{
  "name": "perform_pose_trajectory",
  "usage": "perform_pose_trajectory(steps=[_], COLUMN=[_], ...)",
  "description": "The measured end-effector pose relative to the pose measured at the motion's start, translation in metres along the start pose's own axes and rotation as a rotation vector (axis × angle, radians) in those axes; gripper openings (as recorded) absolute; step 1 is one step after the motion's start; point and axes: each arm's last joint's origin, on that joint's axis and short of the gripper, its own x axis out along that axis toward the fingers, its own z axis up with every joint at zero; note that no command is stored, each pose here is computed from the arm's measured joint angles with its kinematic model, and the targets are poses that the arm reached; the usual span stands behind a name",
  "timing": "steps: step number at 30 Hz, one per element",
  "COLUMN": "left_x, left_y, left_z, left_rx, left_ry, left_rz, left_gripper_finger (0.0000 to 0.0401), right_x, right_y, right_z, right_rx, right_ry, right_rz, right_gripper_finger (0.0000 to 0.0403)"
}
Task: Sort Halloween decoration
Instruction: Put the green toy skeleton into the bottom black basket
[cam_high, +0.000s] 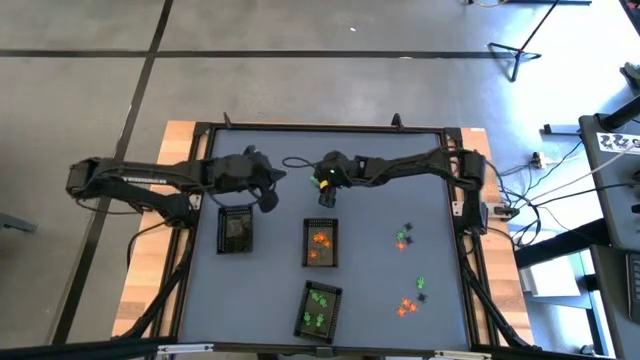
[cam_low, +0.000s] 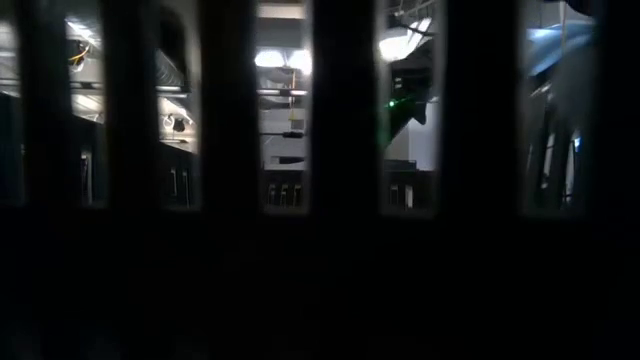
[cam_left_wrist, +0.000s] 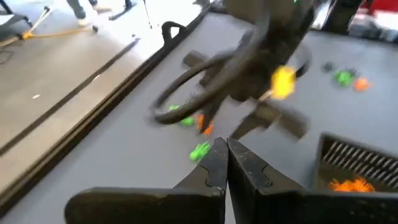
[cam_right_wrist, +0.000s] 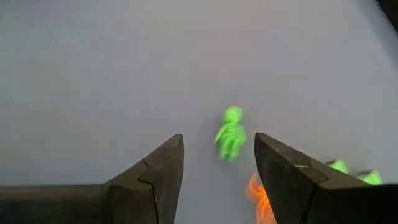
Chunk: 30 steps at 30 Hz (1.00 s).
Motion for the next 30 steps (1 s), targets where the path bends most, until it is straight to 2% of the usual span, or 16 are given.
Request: perform_pose_trajectory(steps=[5, 6, 12, 16, 23, 30], left_x=[-0.009, -0.009, -0.007, -0.006, -0.006, -0.006], left_y=[0.003, 0.003, 0.002, 0.002, 0.002, 0.002], left_z=[-0.018, -0.022, -0.030, -0.032, -0.032, -0.032], left_rx=[-0.094, -0.101, -0.135, -0.148, -0.149, -0.149], left_ry=[-0.061, -0.053, -0.043, -0.035, -0.037, -0.037], left_rz=[-0.030, -0.030, -0.033, -0.038, -0.033, -0.033], left_gripper_finger=[0.0000, 0.0000, 0.0000, 0.0000, 0.0000, 0.0000], right_x=[0.015, 0.018, 0.029, 0.028, 0.026, -0.004], right_y=[-0.008, -0.007, -0.010, -0.009, -0.009, -0.004], right_z=[0.000, -0.005, -0.003, -0.002, 0.003, 0.025], right_rx=[0.019, 0.018, 0.039, 0.016, 0.010, -0.009], right_ry=[0.053, 0.094, 0.117, 0.129, 0.145, 0.132], right_rz=[-0.018, -0.015, -0.030, -0.029, -0.026, -0.064], right_gripper_finger=[0.0193, 0.0193, 0.0187, 0.0142, 0.0014, 0.0018])
